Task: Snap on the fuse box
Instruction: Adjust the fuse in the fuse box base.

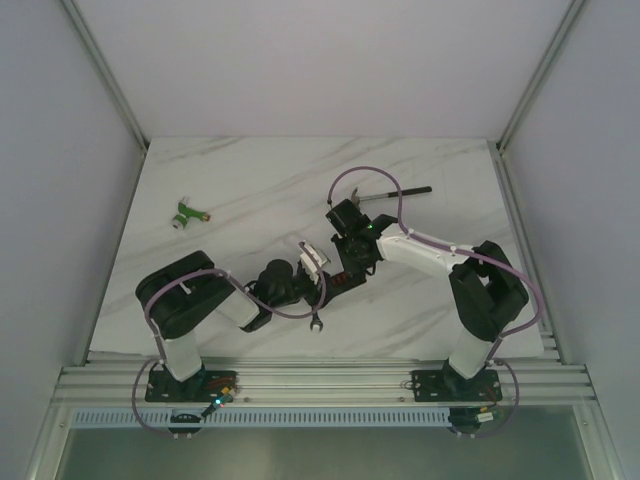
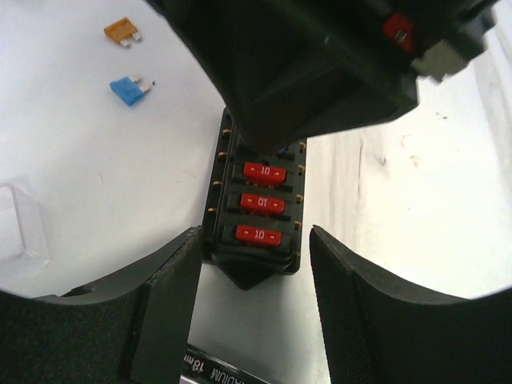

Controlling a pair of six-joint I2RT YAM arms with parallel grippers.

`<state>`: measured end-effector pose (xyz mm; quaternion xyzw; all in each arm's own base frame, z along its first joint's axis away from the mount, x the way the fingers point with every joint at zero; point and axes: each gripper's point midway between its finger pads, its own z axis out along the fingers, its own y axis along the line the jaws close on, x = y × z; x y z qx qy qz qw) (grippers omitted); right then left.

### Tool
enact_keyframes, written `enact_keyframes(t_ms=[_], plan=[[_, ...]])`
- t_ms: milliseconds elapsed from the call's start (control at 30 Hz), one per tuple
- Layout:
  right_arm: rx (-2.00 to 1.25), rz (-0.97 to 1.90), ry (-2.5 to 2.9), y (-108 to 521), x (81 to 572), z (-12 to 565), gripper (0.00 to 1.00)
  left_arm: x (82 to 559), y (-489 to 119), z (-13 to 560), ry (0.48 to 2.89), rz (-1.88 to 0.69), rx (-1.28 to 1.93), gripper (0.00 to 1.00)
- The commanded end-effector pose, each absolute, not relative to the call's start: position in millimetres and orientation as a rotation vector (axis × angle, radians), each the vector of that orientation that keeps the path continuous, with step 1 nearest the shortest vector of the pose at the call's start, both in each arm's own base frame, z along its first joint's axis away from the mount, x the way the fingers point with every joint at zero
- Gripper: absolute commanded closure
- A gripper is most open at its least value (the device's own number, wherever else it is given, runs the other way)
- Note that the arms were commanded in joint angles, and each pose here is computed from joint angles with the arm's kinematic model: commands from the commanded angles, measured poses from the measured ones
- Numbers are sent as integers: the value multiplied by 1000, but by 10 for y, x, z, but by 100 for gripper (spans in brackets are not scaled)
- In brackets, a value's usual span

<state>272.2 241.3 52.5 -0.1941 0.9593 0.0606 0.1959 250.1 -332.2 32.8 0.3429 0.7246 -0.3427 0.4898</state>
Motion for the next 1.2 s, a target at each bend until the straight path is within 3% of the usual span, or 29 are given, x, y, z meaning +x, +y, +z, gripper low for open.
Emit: enact_keyframes(t_ms=[0,133,300,500,600,800,1167], plan=[[-569,157,2656,2401,2771,688,74,2497,-3336,316,1732,-842,801,35],[-575,156,2666,2377,2749,662,74,2481,-3411,294,1717,-848,826,36],[-580,158,2662,2386,2767,676,77,2470,-3454,262,1712,-853,841,44],[-577,150,2671,2387,2772,675,87,2443,-3471,229,1716,-845,862,58],[-573,120,2677,2342,2764,670,88,2441,-3477,223,1717,-842,868,60],[-541,58,2732,2169,2772,590,100,2437,-3480,219,1719,-839,870,65],[-559,-1,2886,1973,2672,279,100,2442,-3489,191,1727,-836,876,73]])
